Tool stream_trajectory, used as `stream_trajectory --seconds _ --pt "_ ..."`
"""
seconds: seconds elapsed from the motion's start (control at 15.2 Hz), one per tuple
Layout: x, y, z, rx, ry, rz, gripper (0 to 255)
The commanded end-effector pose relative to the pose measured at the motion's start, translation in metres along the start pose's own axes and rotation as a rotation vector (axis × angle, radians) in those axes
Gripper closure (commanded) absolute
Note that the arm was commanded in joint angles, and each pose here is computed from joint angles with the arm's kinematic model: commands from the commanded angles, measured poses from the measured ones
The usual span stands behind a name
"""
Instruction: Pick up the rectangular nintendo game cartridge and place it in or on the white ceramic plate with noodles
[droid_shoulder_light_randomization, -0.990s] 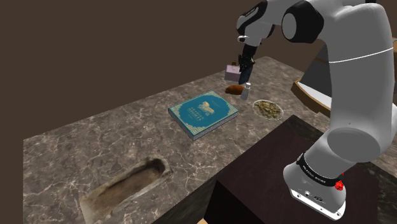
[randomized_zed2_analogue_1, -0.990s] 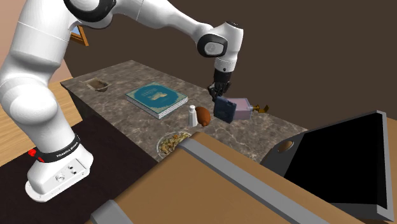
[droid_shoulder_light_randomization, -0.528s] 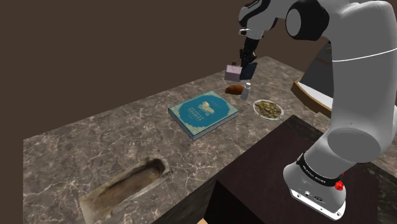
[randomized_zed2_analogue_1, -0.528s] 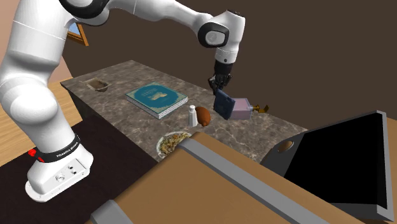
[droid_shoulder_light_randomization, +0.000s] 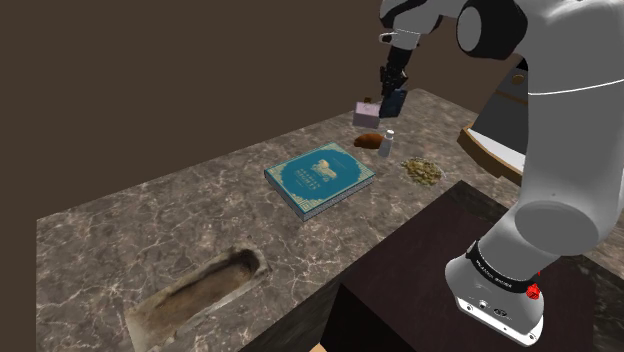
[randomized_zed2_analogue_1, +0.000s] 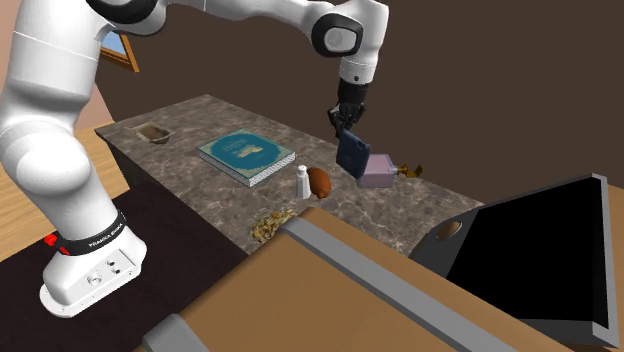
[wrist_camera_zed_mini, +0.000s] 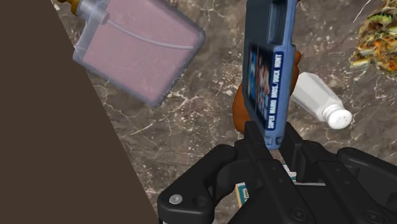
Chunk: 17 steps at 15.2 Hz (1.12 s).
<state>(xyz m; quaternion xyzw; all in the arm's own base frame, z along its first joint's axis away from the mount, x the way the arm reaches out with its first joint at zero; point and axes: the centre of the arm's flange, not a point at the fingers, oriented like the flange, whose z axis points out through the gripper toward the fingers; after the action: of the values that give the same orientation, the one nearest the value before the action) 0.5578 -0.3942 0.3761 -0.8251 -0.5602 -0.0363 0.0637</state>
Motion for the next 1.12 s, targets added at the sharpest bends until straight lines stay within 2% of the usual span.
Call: stream_trajectory --seconds 0.0,1.06 --pt "0.002 -0.013 -0.006 0.0 0.0 0.0 255" --pt "0.006 -0.223 -0.024 0.0 0.0 0.0 255"
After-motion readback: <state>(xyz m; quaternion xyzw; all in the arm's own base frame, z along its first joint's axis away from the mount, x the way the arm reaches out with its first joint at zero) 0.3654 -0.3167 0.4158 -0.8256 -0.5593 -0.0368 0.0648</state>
